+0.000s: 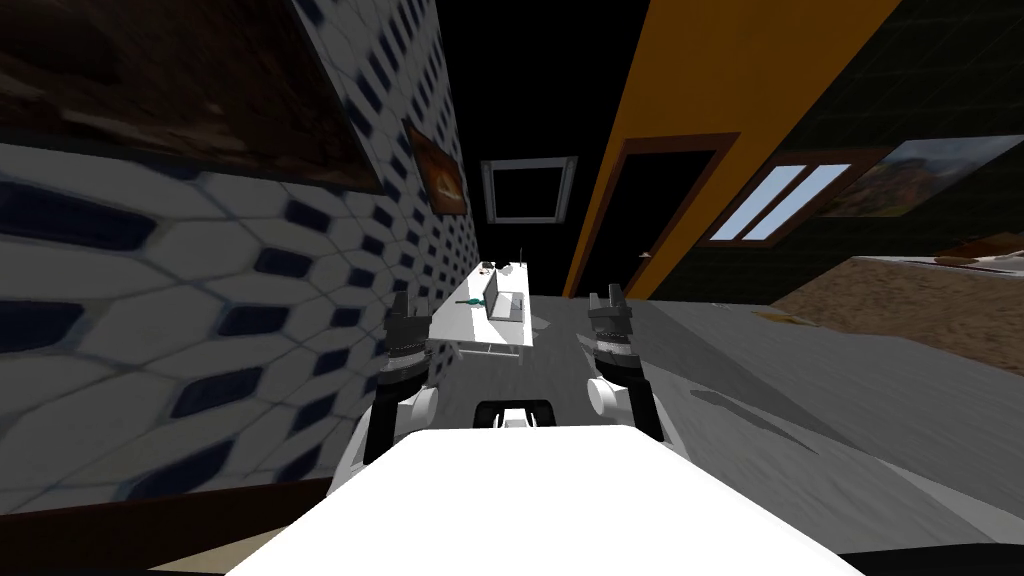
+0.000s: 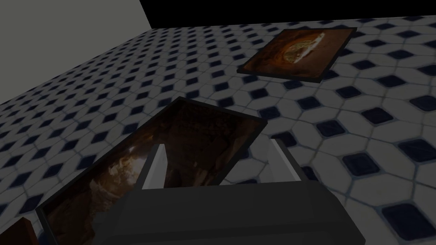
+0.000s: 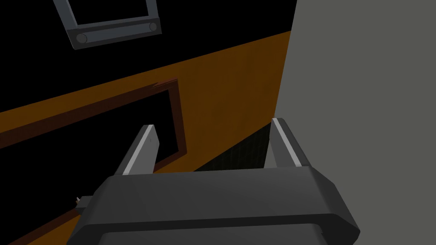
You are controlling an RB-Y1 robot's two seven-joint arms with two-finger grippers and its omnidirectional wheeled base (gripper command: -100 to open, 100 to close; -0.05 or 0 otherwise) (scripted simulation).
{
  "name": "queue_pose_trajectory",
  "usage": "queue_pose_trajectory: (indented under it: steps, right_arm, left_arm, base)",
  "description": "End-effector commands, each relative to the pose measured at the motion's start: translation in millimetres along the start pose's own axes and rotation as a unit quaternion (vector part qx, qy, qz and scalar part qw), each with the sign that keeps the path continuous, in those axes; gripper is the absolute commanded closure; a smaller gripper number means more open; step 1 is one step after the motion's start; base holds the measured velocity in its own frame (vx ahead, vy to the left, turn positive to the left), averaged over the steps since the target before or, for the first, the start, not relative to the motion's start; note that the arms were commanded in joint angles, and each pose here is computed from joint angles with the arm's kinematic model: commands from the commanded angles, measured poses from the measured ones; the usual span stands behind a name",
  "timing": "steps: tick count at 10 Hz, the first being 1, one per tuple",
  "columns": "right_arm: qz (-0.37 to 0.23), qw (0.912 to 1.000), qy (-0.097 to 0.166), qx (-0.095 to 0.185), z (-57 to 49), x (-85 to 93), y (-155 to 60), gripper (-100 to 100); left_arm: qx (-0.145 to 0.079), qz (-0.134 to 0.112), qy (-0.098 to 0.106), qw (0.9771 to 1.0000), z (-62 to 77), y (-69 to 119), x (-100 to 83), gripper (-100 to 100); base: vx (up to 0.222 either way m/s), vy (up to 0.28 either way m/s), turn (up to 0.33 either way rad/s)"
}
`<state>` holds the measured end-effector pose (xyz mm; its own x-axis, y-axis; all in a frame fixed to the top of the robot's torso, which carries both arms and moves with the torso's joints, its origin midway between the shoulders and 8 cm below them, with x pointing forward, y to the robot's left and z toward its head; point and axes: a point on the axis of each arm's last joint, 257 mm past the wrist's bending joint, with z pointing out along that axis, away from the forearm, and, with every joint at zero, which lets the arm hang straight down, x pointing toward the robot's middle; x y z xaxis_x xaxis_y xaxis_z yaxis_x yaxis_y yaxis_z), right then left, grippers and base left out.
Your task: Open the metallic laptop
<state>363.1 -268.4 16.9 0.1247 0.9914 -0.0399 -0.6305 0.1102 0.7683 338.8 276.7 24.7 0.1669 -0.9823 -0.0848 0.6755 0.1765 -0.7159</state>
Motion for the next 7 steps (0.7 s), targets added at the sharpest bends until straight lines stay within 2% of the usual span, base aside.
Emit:
queue_pose_trajectory:
  steps: [1, 2, 3, 7]
  right_arm:
    - [0.0, 1.0, 0.0, 0.0, 0.0, 0.0, 0, 0]
    - [0.0, 1.0, 0.0, 0.0, 0.0, 0.0, 0, 0]
    - [0.0, 1.0, 0.0, 0.0, 0.0, 0.0, 0, 0]
    - [0.0, 1.0, 0.0, 0.0, -0.1, 0.0, 0, 0]
  left_arm:
    - [0.0, 0.0, 0.0, 1.0, 0.0, 0.0, 0.0, 0]
    - [0.0, 0.0, 0.0, 1.0, 0.0, 0.0, 0.0, 0]
    - [-0.004, 0.007, 0.017, 0.9998, -0.2, 4.2, 4.2, -100]
    - [-0.03, 0.032, 0.057, 0.9974, -1.8, 28.9, 13.8, -100]
  base:
    - [0.0, 0.0, 0.0]
    - [0.0, 0.0, 0.0]
    - [0.009, -0.003, -0.018]
    - [0.015, -0.008, -0.036]
